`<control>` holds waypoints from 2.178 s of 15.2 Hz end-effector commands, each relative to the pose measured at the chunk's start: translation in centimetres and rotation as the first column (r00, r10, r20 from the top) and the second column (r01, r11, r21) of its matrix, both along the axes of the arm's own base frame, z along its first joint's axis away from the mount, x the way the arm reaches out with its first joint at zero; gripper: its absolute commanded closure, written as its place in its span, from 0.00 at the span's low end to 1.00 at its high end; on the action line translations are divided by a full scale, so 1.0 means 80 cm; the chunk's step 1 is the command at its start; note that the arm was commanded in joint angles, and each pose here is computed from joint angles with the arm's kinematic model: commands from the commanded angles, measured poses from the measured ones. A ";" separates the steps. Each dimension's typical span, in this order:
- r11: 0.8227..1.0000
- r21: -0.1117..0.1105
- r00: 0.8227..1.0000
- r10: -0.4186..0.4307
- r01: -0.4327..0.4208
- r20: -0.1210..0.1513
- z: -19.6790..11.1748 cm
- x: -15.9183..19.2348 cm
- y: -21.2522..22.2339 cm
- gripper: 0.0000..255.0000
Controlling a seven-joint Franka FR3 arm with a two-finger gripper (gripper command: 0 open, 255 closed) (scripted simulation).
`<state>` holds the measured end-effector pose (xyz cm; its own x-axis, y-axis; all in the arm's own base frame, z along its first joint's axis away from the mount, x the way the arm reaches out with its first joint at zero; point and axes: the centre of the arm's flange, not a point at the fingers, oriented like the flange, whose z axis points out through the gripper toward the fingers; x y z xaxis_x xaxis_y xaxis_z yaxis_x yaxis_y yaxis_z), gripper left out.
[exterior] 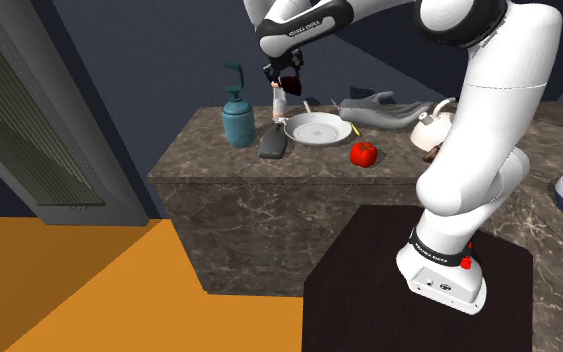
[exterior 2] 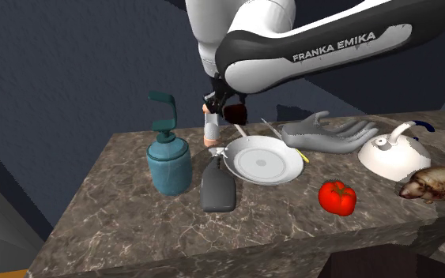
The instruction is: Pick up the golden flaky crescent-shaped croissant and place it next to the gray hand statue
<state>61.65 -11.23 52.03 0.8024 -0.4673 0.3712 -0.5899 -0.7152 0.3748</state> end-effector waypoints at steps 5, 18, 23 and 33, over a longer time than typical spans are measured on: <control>1.000 0.000 1.000 0.001 -0.001 0.001 0.001 -0.008 -0.101 1.00; 1.000 0.000 1.000 0.001 -0.001 0.001 0.002 -0.028 -0.315 1.00; 1.000 0.000 1.000 0.001 -0.001 0.001 -0.018 -0.032 -0.352 1.00; 1.000 0.000 1.000 0.001 -0.001 0.001 -0.084 -0.032 -0.352 1.00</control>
